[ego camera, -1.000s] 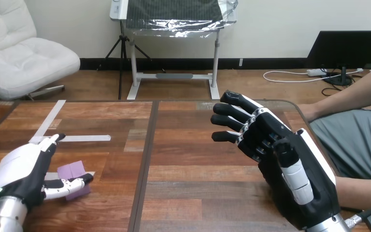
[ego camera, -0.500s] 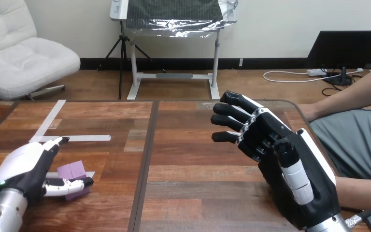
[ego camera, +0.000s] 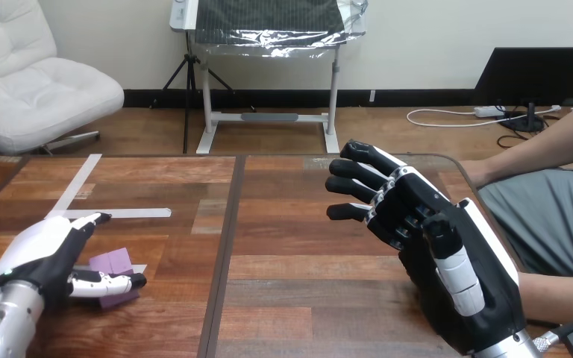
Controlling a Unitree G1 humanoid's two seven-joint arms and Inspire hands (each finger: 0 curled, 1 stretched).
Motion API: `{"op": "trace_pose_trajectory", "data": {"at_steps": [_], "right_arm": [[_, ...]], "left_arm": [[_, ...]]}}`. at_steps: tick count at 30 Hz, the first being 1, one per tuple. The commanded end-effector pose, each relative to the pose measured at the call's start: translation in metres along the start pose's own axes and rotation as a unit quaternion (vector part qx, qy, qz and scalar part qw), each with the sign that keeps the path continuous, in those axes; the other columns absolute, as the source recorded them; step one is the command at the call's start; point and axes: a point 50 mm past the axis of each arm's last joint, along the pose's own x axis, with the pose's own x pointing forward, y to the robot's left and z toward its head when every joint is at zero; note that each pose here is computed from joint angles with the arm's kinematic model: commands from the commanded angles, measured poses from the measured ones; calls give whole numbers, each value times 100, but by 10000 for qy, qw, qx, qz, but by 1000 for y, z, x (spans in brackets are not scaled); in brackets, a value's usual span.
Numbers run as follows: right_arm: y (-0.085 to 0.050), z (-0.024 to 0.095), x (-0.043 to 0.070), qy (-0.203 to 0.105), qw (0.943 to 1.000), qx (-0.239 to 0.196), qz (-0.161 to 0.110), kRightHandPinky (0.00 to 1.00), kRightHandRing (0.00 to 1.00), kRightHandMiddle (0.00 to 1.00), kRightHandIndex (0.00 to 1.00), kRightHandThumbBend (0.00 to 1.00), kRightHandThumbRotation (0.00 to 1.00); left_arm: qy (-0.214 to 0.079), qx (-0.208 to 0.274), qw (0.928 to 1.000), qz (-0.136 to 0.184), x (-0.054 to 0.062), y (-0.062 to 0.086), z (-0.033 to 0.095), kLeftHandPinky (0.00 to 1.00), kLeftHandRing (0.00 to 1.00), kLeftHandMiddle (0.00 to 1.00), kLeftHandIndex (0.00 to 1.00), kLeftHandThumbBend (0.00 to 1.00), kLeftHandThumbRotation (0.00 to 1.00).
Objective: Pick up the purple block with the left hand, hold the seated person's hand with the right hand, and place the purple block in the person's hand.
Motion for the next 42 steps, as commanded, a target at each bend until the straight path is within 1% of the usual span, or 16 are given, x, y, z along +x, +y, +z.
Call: {"op": "trace_pose_trajectory", "data": {"at_steps": [1, 6, 18, 25, 38, 42], "right_arm": [[-4, 15, 12, -447, 9988, -191, 104, 73, 83, 84, 85, 90, 80], [-4, 16, 12, -454, 9987, -215, 119, 73, 83, 84, 85, 90, 80], [-5, 17, 12, -445, 9987, -227, 107, 74, 83, 84, 85, 89, 80], [-5, 17, 12, -452, 9986, -254, 107, 75, 83, 84, 85, 88, 80], [-4, 17, 11, -453, 9986, -265, 110, 75, 83, 84, 84, 88, 81], [-4, 18, 12, -457, 9986, -244, 112, 75, 83, 84, 84, 88, 81]], "left_arm": [[-266, 162, 9992, 248, 13, 26, 14, 92, 92, 93, 92, 86, 45], [-177, 222, 9995, 135, 17, 26, 13, 92, 92, 93, 92, 85, 42], [-136, 170, 9998, 4, 21, 27, 17, 90, 91, 91, 91, 83, 36], [-159, 289, 9994, -39, 23, 28, 19, 89, 89, 89, 89, 83, 36], [-86, 424, 9989, -199, 27, 29, 22, 86, 86, 87, 86, 83, 35], [-59, 464, 9987, -213, 28, 29, 23, 83, 86, 86, 85, 83, 35]]}}
